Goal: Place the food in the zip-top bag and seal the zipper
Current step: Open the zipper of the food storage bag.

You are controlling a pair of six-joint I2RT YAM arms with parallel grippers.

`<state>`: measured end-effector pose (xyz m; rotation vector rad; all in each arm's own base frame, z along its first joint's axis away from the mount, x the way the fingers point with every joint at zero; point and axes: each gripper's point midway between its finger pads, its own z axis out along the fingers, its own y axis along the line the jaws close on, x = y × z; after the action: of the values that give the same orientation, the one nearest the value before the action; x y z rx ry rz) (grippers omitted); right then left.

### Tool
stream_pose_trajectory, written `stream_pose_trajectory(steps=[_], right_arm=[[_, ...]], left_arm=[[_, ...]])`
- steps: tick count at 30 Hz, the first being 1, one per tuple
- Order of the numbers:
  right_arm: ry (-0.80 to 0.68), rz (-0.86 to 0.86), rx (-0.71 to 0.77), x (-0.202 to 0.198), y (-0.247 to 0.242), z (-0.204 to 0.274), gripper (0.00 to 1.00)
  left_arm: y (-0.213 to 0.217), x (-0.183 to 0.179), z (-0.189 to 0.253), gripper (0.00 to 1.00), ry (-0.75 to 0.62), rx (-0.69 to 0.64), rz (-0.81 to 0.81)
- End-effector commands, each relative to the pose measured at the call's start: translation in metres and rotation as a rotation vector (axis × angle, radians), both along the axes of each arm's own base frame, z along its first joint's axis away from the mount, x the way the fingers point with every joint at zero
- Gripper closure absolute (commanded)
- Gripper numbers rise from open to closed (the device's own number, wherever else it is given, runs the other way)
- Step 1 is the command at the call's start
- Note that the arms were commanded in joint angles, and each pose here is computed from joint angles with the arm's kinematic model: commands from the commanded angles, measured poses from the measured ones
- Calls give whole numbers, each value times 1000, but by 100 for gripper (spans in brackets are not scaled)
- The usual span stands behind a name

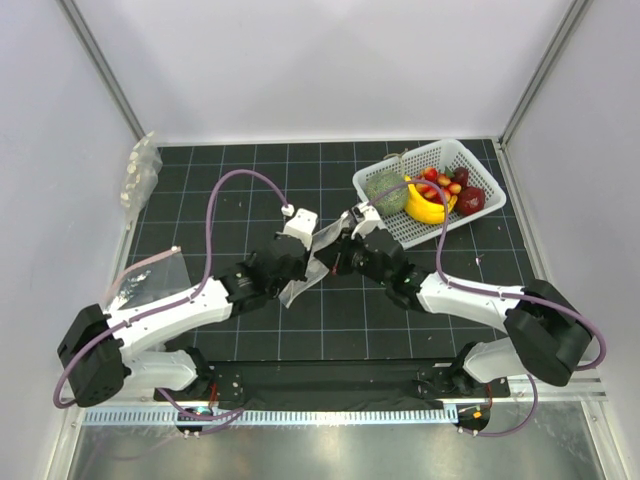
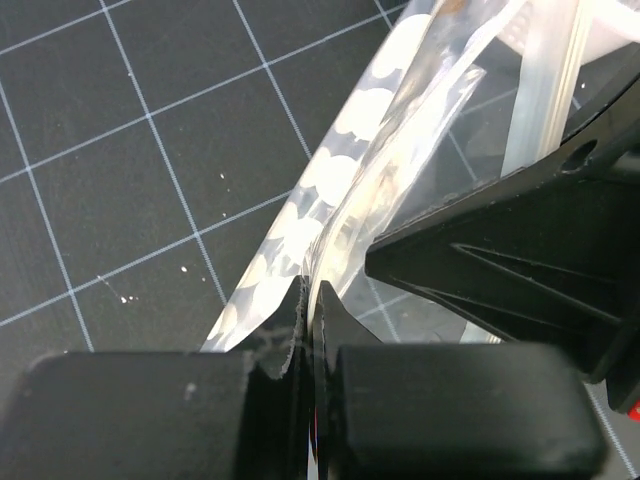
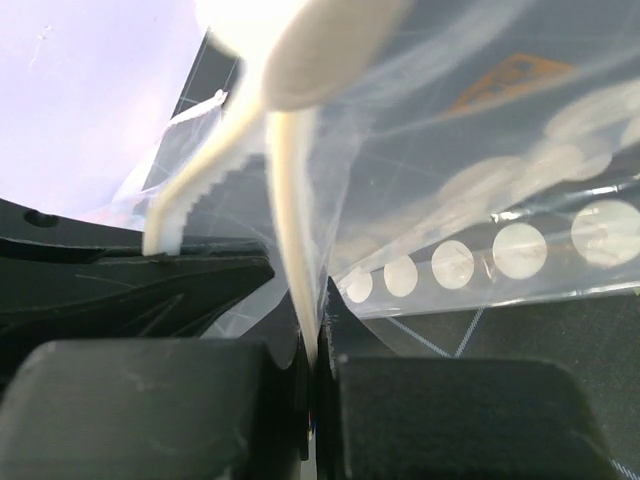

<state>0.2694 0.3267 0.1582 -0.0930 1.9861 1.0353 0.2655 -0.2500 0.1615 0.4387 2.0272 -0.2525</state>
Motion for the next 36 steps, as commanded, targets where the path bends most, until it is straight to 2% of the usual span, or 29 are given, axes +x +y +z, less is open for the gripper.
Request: stream_pose_trajectory(steps=[1,7,10,13,14,16,17,19,21,22,25,28,29,30,32,33,35,36], right_arm=[[-18,40,70,2,8,18,99],[11,64,40,6,17,5,99],[69,-3,-60,15,7,-18,99],[97,-68,-140,30,0,-33,99],[108,-69,-156,31,1,-38,99],[123,-67,-170,34,2,-46,99],[125,-64,-172,35,2,-47,99],[124,-46,-173,35,5,-47,99],[116,-31,-165,34,8,-44,99],[112,-29,-168,34,7,-44,99],[90,-23,-180,35,5,-43,99],[73,18,-166,32,11,-38,99],[72,24,-162,31,12,-37,99],[72,36,-159,29,14,-37,99],[71,38,-158,29,13,-36,99],[70,39,-156,28,13,-36,99],[63,49,-154,28,14,-35,99],[61,53,-149,27,14,-33,99]], left_arm=[[8,6,29,100,-54,-78,75],[55,4,49,100,-128,83,257],[76,1,58,100,-175,160,331],[84,-1,61,100,-189,176,348],[86,-2,66,98,-195,153,349],[85,-4,68,85,-201,97,345],[83,-6,69,83,-204,66,332],[84,-13,72,83,-223,6,281],[83,-17,79,92,-254,-89,259],[83,-17,83,94,-266,-121,263],[82,-20,84,98,-268,-154,248],[65,-21,75,94,-234,-133,172],[59,-21,74,91,-222,-128,147],[45,-24,73,74,-199,-137,79],[32,-25,65,48,-171,-113,22],[23,-27,64,40,-158,-118,-17],[12,-26,56,36,-145,-109,-57],[8,-27,54,31,-141,-110,-74]])
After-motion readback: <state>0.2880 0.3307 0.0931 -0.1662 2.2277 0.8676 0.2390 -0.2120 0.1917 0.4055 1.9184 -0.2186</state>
